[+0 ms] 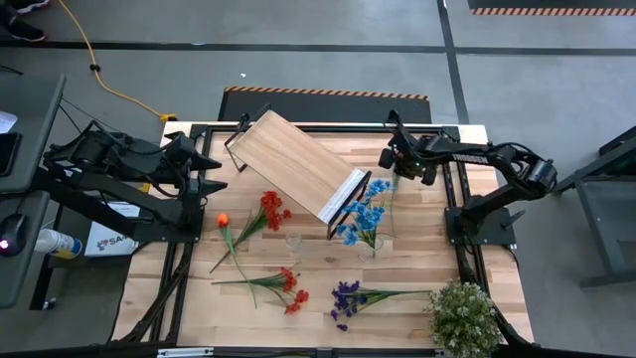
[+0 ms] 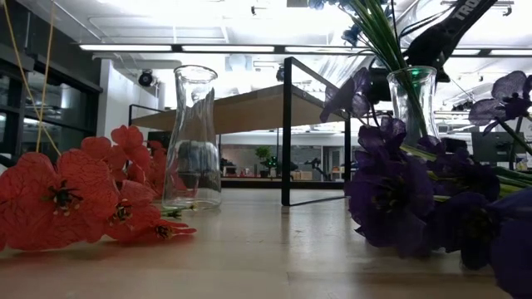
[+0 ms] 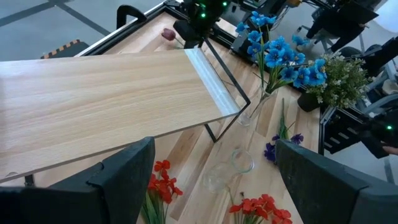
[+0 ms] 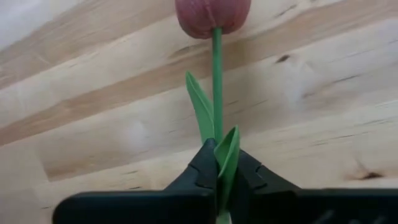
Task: Pick and place flowers into a vace then onto a shelf
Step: Put the pink flower into the right transparent vase
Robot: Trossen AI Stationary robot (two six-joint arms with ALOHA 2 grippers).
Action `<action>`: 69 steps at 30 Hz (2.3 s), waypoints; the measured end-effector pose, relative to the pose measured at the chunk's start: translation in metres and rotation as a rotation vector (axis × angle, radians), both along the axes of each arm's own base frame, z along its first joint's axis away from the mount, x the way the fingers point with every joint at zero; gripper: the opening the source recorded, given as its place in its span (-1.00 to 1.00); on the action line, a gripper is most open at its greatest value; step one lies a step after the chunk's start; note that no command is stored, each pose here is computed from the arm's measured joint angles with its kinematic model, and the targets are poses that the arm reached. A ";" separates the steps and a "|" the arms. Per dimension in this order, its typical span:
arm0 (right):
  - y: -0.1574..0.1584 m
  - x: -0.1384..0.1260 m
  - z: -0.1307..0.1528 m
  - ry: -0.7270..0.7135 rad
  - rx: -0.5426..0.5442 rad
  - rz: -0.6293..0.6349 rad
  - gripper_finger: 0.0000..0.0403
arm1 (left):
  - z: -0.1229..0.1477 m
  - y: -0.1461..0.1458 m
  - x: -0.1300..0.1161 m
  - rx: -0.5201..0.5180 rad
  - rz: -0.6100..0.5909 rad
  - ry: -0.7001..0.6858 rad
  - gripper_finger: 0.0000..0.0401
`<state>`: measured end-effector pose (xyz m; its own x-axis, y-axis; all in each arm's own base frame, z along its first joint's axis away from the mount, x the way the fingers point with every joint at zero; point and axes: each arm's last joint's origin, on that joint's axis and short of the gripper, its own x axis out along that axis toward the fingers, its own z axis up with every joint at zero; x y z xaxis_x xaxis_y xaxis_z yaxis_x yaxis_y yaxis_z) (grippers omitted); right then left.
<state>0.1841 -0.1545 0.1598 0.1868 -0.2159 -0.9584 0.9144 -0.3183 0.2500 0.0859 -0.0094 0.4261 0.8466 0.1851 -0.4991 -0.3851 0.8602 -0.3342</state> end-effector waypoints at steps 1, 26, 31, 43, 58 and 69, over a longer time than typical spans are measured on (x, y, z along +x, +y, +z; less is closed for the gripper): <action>-0.001 0.001 0.003 0.008 -0.001 0.000 -0.98 | 0.000 0.000 0.000 0.000 0.000 0.000 0.83; -0.021 0.013 0.151 0.228 -0.237 0.063 -0.99 | 0.000 0.000 0.000 -0.003 -0.005 0.001 0.83; -0.019 0.012 0.190 0.233 -0.331 0.062 -0.98 | 0.000 0.000 0.000 -0.002 -0.004 0.001 0.83; 0.014 0.003 0.283 0.191 -0.582 0.072 -0.99 | 0.000 0.000 0.000 -0.001 -0.001 0.001 0.83; 0.076 -0.013 0.349 0.072 -0.826 0.148 -0.99 | -0.002 -0.002 0.007 0.004 -0.001 0.023 0.83; 0.114 -0.041 0.359 -0.063 -0.887 0.232 -0.99 | -0.003 -0.004 0.011 -0.013 -0.032 0.039 0.83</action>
<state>0.1431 -0.0408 0.5189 0.3637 -0.8177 -0.4462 0.9078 0.2038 0.3664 0.0968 -0.0131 0.4234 0.8320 0.1518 -0.5337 -0.3705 0.8679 -0.3308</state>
